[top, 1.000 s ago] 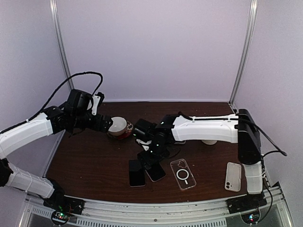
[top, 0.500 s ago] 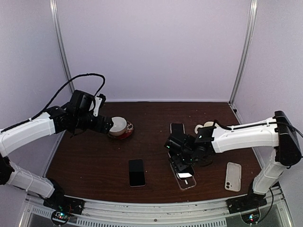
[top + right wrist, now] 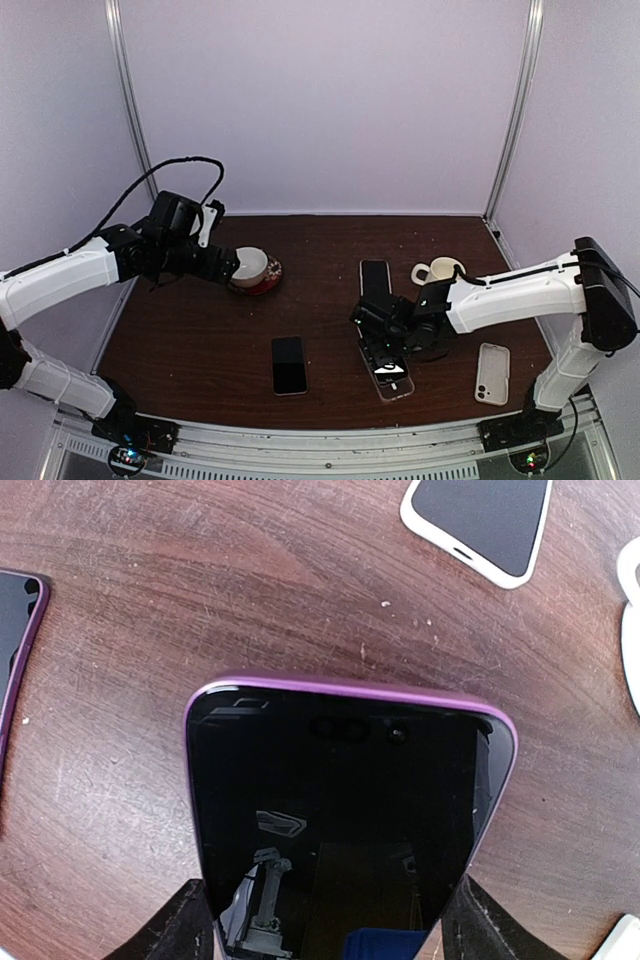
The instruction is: Put the phone into the phone case
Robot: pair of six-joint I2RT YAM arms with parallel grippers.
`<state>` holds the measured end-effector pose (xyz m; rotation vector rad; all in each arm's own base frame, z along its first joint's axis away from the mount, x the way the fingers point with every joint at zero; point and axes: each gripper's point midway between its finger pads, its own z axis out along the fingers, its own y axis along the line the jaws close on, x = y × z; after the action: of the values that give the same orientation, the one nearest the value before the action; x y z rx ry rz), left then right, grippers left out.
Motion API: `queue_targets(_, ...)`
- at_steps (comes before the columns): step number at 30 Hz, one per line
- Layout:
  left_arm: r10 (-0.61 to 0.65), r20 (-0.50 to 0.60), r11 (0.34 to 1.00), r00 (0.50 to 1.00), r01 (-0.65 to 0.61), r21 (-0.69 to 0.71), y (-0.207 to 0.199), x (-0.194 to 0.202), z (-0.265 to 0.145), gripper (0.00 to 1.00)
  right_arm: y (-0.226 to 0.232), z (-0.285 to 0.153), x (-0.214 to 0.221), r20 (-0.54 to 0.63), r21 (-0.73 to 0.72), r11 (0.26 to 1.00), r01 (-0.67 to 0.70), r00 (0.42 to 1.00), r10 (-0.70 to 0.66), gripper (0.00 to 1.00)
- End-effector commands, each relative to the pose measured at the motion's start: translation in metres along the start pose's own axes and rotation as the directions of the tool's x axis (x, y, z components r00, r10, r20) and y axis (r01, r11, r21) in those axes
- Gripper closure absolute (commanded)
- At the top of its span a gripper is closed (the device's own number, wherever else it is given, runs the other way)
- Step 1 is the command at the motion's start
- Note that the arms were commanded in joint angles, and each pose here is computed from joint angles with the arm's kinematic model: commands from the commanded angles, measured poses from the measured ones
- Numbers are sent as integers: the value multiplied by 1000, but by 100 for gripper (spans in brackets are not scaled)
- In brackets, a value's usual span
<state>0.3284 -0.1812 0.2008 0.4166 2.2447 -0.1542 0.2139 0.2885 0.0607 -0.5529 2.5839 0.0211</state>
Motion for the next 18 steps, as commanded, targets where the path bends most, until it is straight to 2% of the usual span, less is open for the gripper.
queue_targets(1, 1, 44, 1000, 999, -1, -4, 1, -16, -2, 2, 9, -18, -14, 36, -23, 999, -46, 998, 46, 60)
queue_targets(18, 1, 40, 1000, 999, -1, -1, 1, -16, -1, 2, 1, -8, 21, -50, -8, 1000, -21, 999, 20, 61)
